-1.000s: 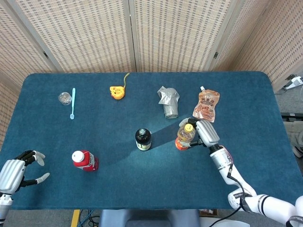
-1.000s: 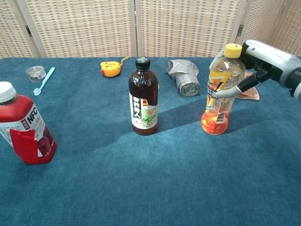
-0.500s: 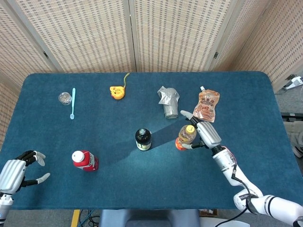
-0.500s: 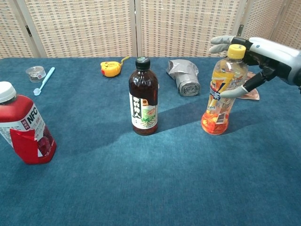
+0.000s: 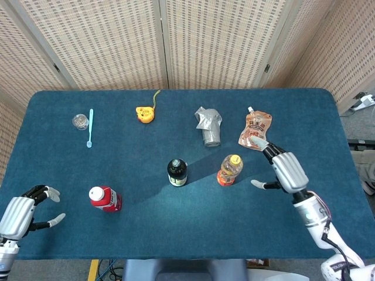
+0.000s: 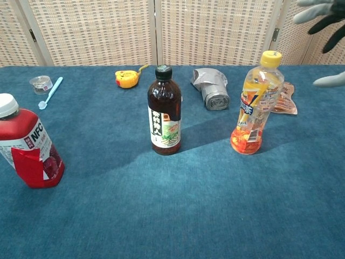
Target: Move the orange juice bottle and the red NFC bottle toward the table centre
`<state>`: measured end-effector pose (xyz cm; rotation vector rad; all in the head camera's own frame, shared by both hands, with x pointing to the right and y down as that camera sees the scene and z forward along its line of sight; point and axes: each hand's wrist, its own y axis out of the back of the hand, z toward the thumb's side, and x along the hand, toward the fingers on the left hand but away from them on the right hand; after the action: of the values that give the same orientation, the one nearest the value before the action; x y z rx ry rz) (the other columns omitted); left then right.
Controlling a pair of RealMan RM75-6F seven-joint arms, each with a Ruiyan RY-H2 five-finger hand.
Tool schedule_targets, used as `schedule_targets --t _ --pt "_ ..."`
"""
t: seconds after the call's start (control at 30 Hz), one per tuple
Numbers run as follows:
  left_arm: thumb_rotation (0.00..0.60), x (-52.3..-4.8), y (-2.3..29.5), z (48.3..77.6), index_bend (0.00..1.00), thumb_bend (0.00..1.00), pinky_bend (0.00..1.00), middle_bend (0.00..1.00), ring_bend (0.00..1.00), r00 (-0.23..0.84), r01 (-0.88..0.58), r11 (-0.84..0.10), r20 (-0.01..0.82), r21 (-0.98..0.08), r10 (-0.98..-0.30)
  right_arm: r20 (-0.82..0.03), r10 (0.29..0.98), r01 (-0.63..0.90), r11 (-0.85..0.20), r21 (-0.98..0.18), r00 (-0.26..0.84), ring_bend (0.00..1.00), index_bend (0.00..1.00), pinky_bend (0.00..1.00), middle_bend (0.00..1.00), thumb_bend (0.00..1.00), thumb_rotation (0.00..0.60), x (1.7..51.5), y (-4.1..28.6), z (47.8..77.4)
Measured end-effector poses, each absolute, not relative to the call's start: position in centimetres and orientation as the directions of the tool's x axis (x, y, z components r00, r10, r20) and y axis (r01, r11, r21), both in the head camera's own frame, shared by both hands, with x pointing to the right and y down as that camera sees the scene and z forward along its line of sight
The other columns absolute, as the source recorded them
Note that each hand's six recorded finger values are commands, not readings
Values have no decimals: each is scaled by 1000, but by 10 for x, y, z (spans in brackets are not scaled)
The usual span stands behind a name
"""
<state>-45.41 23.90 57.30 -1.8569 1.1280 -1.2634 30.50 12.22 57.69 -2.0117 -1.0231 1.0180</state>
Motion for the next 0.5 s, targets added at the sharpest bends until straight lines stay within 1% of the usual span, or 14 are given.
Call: schedule_targets --t 0.07,0.17,0.27,0.37,0.5 --pt "600 -452 239 573 366 130 458 401 296 187 -305 -451 411 -839 -892 -340 867 315 -458 -831 365 172 66 347 160 0 600 321 130 563" --pt "600 -447 238 575 224 130 458 327 296 205 -307 -470 425 -828 -882 -339 882 283 -434 -855 328 172 66 347 165 0 600 342 144 548" --pt "600 -442 239 576 136 130 458 258 288 221 -321 -493 442 -809 -869 -330 895 273 -412 -869 301 171 66 347 171 0 600 357 157 536" --pt "600 -438 239 579 84 130 454 176 226 237 -348 -522 466 -778 -852 -312 908 279 -388 -879 279 171 67 347 175 0 600 370 169 526" --pt "600 -431 239 587 30 129 363 58 101 261 -395 -574 511 -717 -819 -288 922 295 -359 -885 260 171 66 347 182 0 600 385 186 516"
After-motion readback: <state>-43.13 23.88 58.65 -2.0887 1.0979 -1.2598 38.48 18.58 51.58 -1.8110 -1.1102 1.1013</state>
